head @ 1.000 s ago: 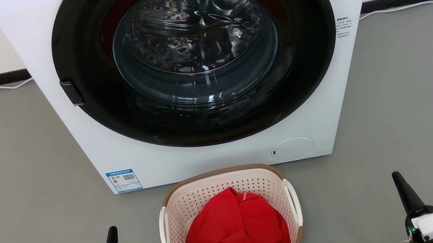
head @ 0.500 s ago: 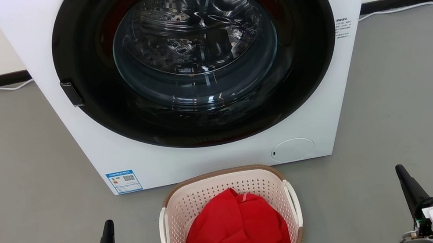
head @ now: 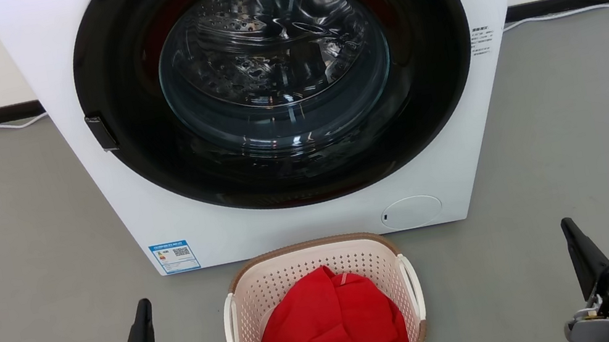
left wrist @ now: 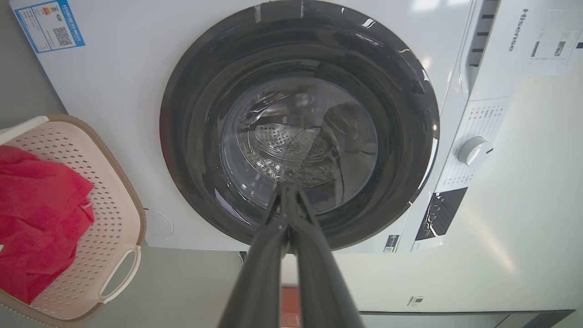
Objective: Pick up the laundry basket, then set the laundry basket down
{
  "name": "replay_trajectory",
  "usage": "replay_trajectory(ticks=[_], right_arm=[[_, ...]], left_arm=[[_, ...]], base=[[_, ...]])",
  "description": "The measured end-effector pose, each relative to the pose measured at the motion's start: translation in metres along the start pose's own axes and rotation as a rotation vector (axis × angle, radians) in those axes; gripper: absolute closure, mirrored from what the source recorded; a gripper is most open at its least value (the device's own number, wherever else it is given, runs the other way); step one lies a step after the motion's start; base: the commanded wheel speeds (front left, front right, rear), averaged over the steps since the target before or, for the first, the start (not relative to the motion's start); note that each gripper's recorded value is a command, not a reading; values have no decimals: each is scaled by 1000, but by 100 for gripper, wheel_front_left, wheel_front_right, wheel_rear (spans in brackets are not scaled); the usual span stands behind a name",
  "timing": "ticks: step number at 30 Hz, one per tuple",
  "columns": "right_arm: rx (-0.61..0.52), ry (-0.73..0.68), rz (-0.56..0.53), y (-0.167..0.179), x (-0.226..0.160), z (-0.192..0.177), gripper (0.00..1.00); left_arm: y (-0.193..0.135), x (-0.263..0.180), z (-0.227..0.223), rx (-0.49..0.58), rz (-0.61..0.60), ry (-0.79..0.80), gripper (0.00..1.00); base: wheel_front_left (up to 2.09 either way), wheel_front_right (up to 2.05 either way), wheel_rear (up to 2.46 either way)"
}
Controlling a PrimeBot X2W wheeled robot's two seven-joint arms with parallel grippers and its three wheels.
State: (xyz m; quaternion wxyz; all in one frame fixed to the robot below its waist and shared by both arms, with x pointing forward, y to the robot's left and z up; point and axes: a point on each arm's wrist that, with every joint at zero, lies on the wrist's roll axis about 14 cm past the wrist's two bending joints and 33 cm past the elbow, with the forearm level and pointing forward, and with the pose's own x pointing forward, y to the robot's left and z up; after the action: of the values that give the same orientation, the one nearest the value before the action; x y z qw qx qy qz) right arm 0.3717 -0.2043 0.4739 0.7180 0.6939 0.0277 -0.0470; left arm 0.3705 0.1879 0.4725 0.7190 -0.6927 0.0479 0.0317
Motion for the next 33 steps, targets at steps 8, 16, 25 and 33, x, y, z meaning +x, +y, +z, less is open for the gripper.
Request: replay_trajectory(ticks=[8,16,25,33], right_arm=[[41,-1,6,1,0,1,100],[42,-3,7,2,0,2,100],[44,-7,7,2,0,3,100],[45,-6,7,2,0,4,100]], left_arm=[[-7,3,0,-45,-26,4,100],[-7,3,1,-45,-26,3,100],[-7,3,1,-46,-26,2,100],[-7,3,1,-47,-26,1,100]], base=[[0,0,0],[0,0,0],[0,0,0],[0,0,0]])
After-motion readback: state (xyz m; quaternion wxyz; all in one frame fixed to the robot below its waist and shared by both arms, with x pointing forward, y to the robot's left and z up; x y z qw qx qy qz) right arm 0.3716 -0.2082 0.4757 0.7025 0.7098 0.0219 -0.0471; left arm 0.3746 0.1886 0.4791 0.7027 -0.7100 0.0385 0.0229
